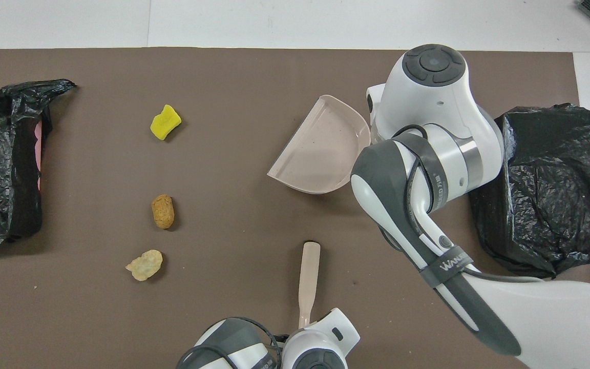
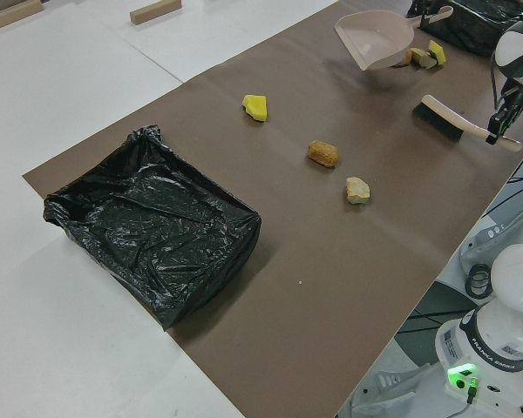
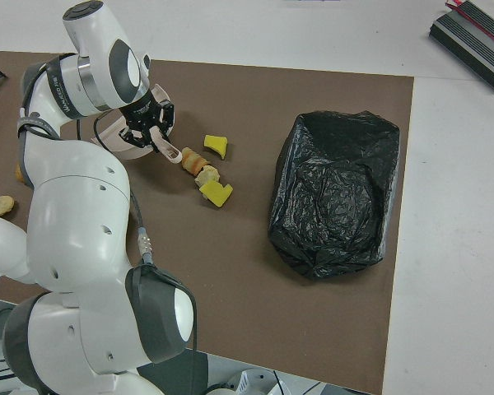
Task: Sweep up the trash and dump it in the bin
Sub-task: 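Lift the dustpan with the right gripper while the left gripper grasps the brush, then lower the dustpan near the scraps while the left gripper positions the brush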
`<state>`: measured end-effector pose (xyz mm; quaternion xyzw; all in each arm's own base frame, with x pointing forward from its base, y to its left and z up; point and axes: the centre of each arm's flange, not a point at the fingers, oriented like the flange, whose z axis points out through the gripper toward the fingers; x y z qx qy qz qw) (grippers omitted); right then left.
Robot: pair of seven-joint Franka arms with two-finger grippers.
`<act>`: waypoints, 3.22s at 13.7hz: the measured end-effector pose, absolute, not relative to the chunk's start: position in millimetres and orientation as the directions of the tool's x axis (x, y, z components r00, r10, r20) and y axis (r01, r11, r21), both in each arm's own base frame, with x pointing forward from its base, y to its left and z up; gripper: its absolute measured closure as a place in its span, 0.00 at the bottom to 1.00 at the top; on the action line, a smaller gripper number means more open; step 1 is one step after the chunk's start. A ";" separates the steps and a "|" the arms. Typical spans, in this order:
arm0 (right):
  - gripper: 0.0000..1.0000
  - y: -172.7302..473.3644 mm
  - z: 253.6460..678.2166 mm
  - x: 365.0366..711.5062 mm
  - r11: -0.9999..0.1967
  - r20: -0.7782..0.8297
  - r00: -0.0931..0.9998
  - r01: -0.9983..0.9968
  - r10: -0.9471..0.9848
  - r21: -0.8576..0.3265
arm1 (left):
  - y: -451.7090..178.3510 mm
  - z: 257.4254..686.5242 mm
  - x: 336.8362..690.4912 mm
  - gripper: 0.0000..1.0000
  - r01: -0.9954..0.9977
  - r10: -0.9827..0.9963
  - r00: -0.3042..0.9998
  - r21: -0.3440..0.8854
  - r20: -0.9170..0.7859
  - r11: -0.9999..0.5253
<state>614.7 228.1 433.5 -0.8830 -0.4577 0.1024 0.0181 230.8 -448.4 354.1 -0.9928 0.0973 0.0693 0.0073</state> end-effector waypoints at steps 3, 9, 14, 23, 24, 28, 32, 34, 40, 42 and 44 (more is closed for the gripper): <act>0.69 237.3 425.3 605.3 -0.566 -0.183 0.541 0.813 0.821 -0.135 | -424.1 381.7 261.7 0.74 -0.215 -0.198 0.971 -0.134 -0.134 -0.967; 0.69 270.5 405.2 581.6 -0.516 -0.219 0.480 0.842 0.850 -0.158 | -313.9 408.0 380.2 0.74 -0.201 -0.169 0.972 -0.210 -0.160 -0.957; 0.69 287.5 397.3 570.8 -0.494 -0.226 0.455 0.854 0.861 -0.162 | -219.6 432.5 480.1 0.74 -0.248 -0.228 0.966 -0.192 -0.121 -0.949; 0.69 373.3 369.6 529.7 -0.496 -0.169 0.476 0.863 0.863 -0.100 | -62.3 408.2 632.9 0.74 -0.493 -0.488 0.870 -0.145 -0.074 -0.858; 0.69 376.3 366.3 527.7 -0.492 -0.160 0.474 0.865 0.866 -0.098 | -42.3 403.6 643.0 0.74 -0.558 -0.551 0.830 -0.137 -0.087 -0.819; 0.69 398.2 357.8 509.3 -0.485 -0.150 0.469 0.869 0.870 -0.097 | -7.4 383.2 660.6 0.74 -0.657 -0.650 0.754 -0.130 -0.092 -0.743; 0.69 421.1 363.0 490.4 -0.478 -0.139 0.463 0.872 0.875 -0.103 | -12.8 372.7 661.8 0.74 -0.695 -0.688 0.719 -0.115 -0.104 -0.710; 0.69 426.9 364.2 485.1 -0.474 -0.138 0.459 0.875 0.877 -0.102 | -16.5 368.2 659.5 0.74 -0.711 -0.702 0.703 -0.103 -0.113 -0.695; 0.69 428.6 363.0 481.0 -0.476 -0.144 0.461 0.873 0.876 -0.102 | -41.8 350.4 635.4 0.74 -0.838 -0.824 0.542 -0.031 -0.163 -0.545; 0.69 430.2 362.4 475.6 -0.470 -0.152 0.453 0.877 0.878 -0.103 | -43.5 347.2 617.6 0.74 -0.857 -0.842 0.503 0.012 -0.194 -0.515; 0.69 430.9 361.5 470.6 -0.465 -0.161 0.446 0.879 0.880 -0.104 | -60.3 346.7 599.8 0.74 -0.859 -0.846 0.485 0.059 -0.222 -0.508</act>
